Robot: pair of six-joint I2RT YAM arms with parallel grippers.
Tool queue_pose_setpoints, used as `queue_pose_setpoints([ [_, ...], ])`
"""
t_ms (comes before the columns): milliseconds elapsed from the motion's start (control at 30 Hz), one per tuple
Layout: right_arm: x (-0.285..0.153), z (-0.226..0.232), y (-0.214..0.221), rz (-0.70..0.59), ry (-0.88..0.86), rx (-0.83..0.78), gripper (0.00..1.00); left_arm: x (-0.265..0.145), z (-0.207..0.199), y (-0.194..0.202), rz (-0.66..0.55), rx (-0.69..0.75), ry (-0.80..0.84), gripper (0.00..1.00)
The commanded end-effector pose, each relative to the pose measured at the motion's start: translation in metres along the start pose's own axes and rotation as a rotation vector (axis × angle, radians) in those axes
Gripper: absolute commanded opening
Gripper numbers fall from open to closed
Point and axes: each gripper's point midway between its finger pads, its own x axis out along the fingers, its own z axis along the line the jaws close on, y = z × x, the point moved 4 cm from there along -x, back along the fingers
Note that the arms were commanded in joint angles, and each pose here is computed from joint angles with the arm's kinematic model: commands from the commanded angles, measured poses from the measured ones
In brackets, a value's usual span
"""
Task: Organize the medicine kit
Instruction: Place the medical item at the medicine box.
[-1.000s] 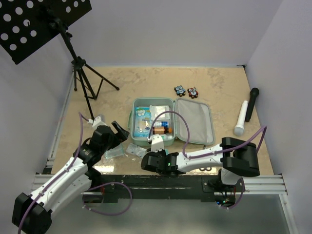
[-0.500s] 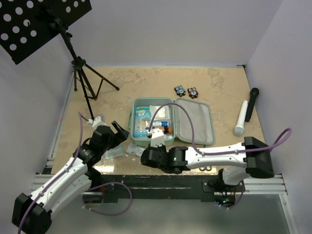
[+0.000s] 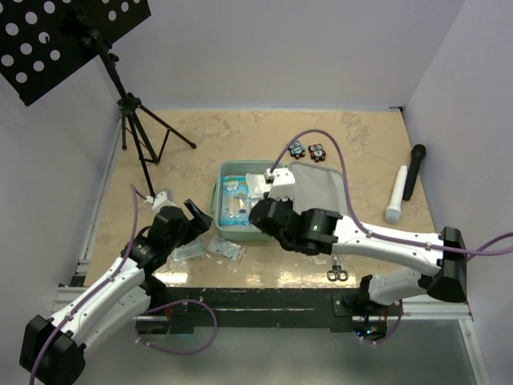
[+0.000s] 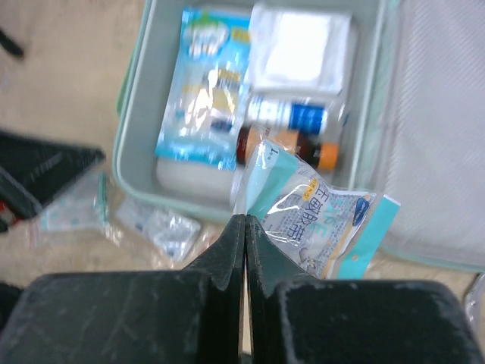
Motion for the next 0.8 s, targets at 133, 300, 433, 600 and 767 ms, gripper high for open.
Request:
queue_pose_setpoints([
  [133,0.026,-0.008,-0.095,-0.216,0.040,-0.010,0.00,0.000,-0.013,-0.015,-0.054,0.005,0.029,0.89],
  [300,0.077,-0.008,-0.102,-0.204,0.063,-0.051,0.00,0.003,-0.015,-0.020,-0.062,0.036,0.010,0.89],
  [433,0.115,0.000,-0.090,-0.162,0.055,-0.104,0.00,0.008,-0.015,-0.018,-0.049,0.051,0.002,0.89],
  [600,0.141,0.011,-0.088,-0.158,0.023,-0.150,0.00,0.013,-0.016,-0.016,-0.031,0.068,-0.004,0.89],
  [767,0.165,0.016,-0.085,-0.139,0.011,-0.201,0.00,0.017,-0.015,-0.014,-0.022,0.074,-0.010,0.89],
])
